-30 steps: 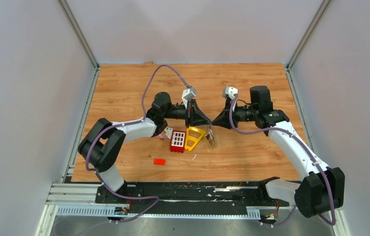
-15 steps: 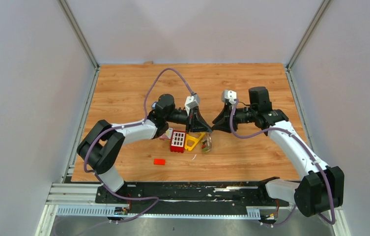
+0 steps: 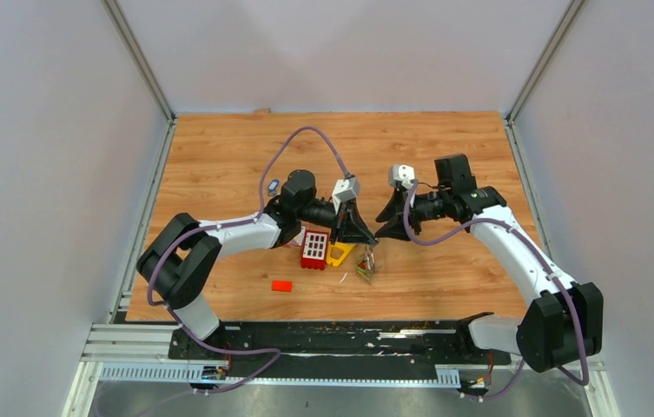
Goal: Put the keys on the keyring
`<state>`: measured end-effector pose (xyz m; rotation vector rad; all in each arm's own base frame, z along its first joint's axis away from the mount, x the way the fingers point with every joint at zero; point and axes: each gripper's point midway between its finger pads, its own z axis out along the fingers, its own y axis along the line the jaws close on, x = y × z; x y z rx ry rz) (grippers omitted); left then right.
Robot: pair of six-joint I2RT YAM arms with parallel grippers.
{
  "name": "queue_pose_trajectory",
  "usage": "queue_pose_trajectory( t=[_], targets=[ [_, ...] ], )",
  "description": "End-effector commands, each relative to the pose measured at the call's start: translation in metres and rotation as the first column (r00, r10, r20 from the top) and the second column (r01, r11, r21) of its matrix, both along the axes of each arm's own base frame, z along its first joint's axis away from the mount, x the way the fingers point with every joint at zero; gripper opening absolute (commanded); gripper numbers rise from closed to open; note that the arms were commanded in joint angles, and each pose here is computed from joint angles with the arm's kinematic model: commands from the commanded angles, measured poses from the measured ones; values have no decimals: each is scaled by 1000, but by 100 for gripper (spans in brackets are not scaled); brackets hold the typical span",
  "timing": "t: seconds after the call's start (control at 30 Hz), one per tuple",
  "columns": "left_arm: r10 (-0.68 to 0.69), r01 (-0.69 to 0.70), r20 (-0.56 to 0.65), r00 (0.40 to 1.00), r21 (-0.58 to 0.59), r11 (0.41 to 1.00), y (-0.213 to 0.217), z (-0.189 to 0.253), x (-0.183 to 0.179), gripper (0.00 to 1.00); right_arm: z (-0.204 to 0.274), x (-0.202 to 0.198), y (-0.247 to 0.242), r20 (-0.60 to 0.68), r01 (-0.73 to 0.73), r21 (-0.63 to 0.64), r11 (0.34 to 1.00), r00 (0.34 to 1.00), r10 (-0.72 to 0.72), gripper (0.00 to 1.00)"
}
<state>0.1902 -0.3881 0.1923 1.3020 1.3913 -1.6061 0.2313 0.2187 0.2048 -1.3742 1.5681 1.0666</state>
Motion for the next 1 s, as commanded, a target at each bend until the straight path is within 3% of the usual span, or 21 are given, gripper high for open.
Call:
queue_pose_trajectory(
  t=[0.0, 0.2, 0.57, 0.77, 0.97],
  targets=[
    [-7, 16, 126, 992, -65, 998, 3, 24, -1, 0, 17, -9, -2, 43, -48, 30, 998, 998, 46, 44],
    [23, -15, 198, 980, -42, 999, 6, 19, 4, 0, 14, -24, -4, 21, -92, 35, 995, 996, 91, 47],
    [22, -14, 212, 977, -37, 999, 5, 18, 3, 0, 11, -33, 6, -30, -160, 60, 985, 986, 162, 47],
    [19, -11, 213, 977, -39, 999, 5, 19, 2, 0, 4, -30, 8, -44, -159, 43, 986, 986, 161, 43],
    [22, -13, 210, 977, -42, 999, 5, 20, 2, 0, -1, -31, 11, -62, -169, 40, 985, 983, 171, 32]
  ],
)
